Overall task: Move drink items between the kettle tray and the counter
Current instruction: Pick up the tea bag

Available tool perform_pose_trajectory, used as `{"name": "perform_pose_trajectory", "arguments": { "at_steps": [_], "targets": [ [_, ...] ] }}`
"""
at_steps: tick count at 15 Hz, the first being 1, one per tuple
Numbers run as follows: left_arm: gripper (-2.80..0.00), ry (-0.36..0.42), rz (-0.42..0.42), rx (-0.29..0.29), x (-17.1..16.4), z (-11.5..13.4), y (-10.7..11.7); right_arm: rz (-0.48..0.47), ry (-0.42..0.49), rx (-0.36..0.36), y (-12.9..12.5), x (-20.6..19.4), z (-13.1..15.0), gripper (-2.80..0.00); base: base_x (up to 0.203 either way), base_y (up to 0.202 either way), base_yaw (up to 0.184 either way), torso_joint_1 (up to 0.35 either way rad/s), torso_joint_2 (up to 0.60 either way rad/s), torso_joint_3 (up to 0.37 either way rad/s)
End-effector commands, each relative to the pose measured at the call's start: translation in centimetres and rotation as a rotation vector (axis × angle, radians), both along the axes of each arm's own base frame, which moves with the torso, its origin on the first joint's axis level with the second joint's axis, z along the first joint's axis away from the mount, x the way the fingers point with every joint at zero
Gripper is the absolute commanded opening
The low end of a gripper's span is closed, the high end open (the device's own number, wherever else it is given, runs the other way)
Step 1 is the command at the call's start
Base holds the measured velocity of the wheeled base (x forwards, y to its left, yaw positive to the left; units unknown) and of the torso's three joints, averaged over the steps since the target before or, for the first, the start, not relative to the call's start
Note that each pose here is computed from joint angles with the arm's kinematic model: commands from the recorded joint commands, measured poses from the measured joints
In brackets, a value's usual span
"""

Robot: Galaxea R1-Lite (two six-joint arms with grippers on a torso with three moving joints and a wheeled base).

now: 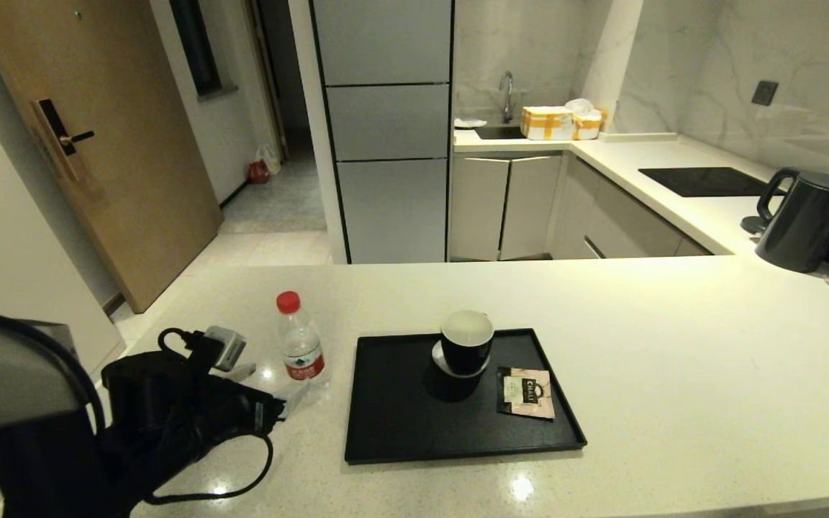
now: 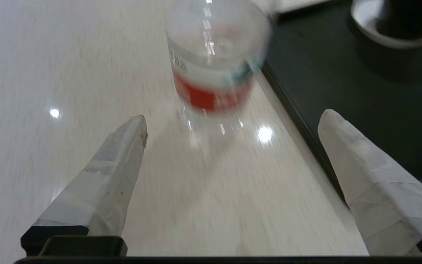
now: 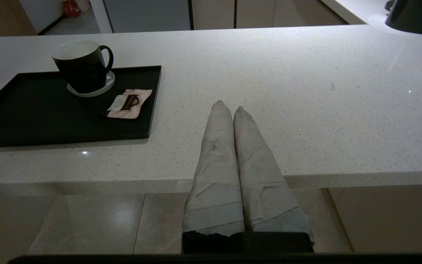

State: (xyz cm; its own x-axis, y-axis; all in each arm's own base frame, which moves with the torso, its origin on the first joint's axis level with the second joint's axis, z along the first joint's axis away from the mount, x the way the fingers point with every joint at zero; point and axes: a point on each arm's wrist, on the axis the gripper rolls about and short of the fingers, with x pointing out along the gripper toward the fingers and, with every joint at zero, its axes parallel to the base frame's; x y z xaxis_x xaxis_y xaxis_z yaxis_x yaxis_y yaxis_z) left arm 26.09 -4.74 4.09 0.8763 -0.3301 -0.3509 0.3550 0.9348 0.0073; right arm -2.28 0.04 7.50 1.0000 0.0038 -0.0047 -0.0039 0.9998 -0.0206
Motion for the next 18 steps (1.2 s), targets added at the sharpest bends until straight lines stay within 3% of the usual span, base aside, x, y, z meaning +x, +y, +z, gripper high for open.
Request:
{"name": "perform_pose_trajectory", "arguments": {
  "at_steps": [1,2,9,11,12,14,15,17,18],
  "targets": [
    [0.00,-0.023,-0.001,-0.004,-3.5,1.7,0.5,0.001,0.001,-0.001,0.0,0.0,0.0,-2.80,0.000,0.000,0.000,0.000,0.00,0.000],
    [-2.80,-0.045,0.004,-0.005,-4.4,2.4,0.7,0.001,0.001,-0.001,0.0,0.0,0.0,-2.80,0.000,0.000,0.000,0.000,0.00,0.000],
    [-2.80,-0.214,0.225,0.017,-9.0,7.5,3.0,0.001,0.001,-0.001,0.0,0.0,0.0,-2.80,0.000,0.000,0.000,0.000,0.00,0.000],
    [-2.80,-0.263,0.284,0.013,-10.9,10.7,3.6,0.001,0.000,-0.001,0.0,0.0,0.0,-2.80,0.000,0.000,0.000,0.000,0.00,0.000],
    [-2.80,-0.249,0.298,0.007,-12.2,12.4,3.9,0.001,0.001,-0.001,0.0,0.0,0.0,-2.80,0.000,0.000,0.000,0.000,0.00,0.000],
    [-2.80,-0.083,0.287,-0.013,-16.2,15.5,4.2,0.001,0.001,-0.001,0.0,0.0,0.0,-2.80,0.000,0.000,0.000,0.000,0.00,0.000],
    [-2.80,-0.051,0.278,-0.038,-18.9,17.3,4.3,0.001,0.001,-0.001,0.0,0.0,0.0,-2.80,0.000,0.000,0.000,0.000,0.00,0.000],
    [-2.80,-0.093,0.289,-0.083,-24.6,18.9,4.6,0.001,0.001,-0.001,0.0,0.0,0.0,-2.80,0.000,0.000,0.000,0.000,0.00,0.000],
    [-2.80,-0.123,0.306,-0.095,-26.8,18.5,4.7,-0.001,0.001,-0.001,0.0,0.0,0.0,-2.80,0.000,0.000,0.000,0.000,0.00,0.000]
  ]
}}
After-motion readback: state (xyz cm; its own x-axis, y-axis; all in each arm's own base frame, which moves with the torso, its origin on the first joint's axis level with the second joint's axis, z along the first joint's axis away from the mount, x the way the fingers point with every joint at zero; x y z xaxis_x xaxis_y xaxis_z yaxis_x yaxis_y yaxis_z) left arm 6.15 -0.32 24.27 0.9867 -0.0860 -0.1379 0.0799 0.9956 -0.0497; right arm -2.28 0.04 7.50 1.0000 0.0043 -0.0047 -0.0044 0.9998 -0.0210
